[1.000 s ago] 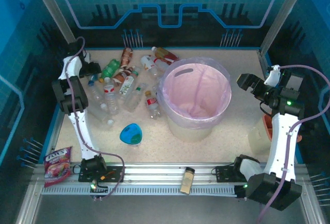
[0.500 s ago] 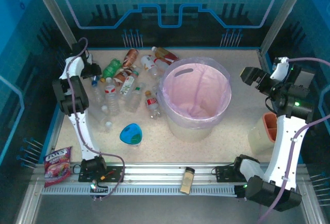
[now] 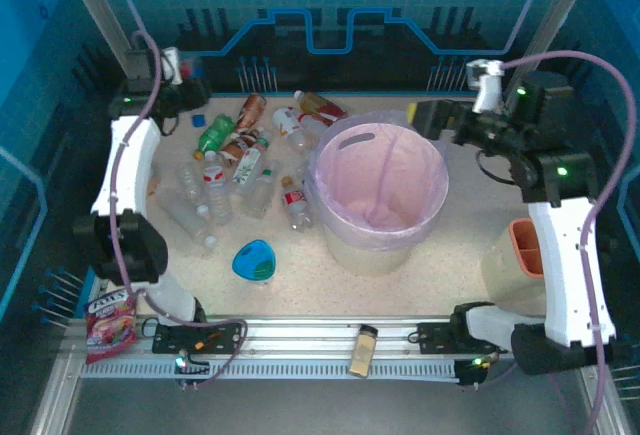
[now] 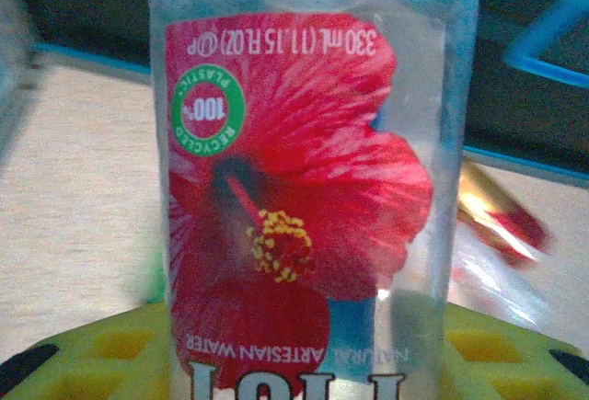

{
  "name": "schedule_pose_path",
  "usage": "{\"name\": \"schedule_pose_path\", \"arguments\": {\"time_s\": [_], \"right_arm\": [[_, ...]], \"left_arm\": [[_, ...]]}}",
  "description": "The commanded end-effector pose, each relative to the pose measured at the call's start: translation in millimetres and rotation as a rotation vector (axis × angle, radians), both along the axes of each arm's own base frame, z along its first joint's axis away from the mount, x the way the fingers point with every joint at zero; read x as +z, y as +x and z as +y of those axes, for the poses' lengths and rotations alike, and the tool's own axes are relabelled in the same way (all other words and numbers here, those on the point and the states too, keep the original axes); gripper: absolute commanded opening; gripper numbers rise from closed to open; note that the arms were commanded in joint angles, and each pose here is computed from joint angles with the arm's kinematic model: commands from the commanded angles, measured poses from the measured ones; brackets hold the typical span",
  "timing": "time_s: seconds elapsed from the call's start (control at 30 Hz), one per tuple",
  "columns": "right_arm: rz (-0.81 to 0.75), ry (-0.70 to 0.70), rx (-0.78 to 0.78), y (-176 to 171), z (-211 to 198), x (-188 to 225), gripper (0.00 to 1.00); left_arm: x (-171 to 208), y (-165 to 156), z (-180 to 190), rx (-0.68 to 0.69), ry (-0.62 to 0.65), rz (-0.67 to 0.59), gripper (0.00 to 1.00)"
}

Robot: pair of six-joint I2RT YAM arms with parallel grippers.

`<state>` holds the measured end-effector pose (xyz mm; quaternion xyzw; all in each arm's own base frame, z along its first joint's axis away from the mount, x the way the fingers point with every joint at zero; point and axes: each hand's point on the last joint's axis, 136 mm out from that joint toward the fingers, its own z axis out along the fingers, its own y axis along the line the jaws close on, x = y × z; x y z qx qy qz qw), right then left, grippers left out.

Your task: Put the plastic bottles in the bin

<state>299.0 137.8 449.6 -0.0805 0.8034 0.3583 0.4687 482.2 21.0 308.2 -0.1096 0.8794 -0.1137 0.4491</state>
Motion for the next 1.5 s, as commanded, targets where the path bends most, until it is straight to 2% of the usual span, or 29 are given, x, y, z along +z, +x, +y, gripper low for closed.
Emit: {"name": "schedule_pose_path", "arguments": {"time_s": [0.0,0.07,0.23,0.43,0.67,0.73,0.9,1.03,1.13,1.23,1.33,1.47], "right_arm": [[-0.067,0.017,0.096,6,45,24,0.98],[-0.084,0.023,0.189,5,79,30,0.98],[-0.062,0.036,0.349,10,144,25,0.99],[-0.022,0.055,0.4,30,179,9,1.0],[0.023,0.08,0.428,47,198,-6,0.99],[0.037,0.099,0.439,49,202,-10,0.95],[0.068,0.113,0.463,51,209,-18,0.79],[0.056,0.12,0.447,54,205,-14,0.59],[0.035,0.141,0.443,57,203,-7,0.57],[-0.02,0.157,0.434,60,197,10,0.54],[-0.111,0.159,0.41,61,183,37,0.51],[-0.192,0.158,0.363,60,154,69,0.46]], "left_arm": [[16,-33,-90,-0.189,-0.058,-0.019,0.4],[29,-56,-120,-0.243,-0.062,-0.049,0.39],[52,-110,-182,-0.431,-0.187,-0.112,0.36],[70,-153,-226,-0.625,-0.296,-0.164,0.33],[73,-171,-249,-0.72,-0.301,-0.168,0.32],[73,-171,-253,-0.734,-0.302,-0.168,0.32],[75,-166,-256,-0.733,-0.302,-0.186,0.32],[78,-162,-255,-0.717,-0.305,-0.201,0.34],[80,-161,-253,-0.701,-0.307,-0.212,0.42],[84,-162,-247,-0.665,-0.309,-0.233,0.66],[86,-166,-235,-0.606,-0.312,-0.242,0.81],[73,-181,-213,-0.514,-0.306,-0.196,0.9]]}}
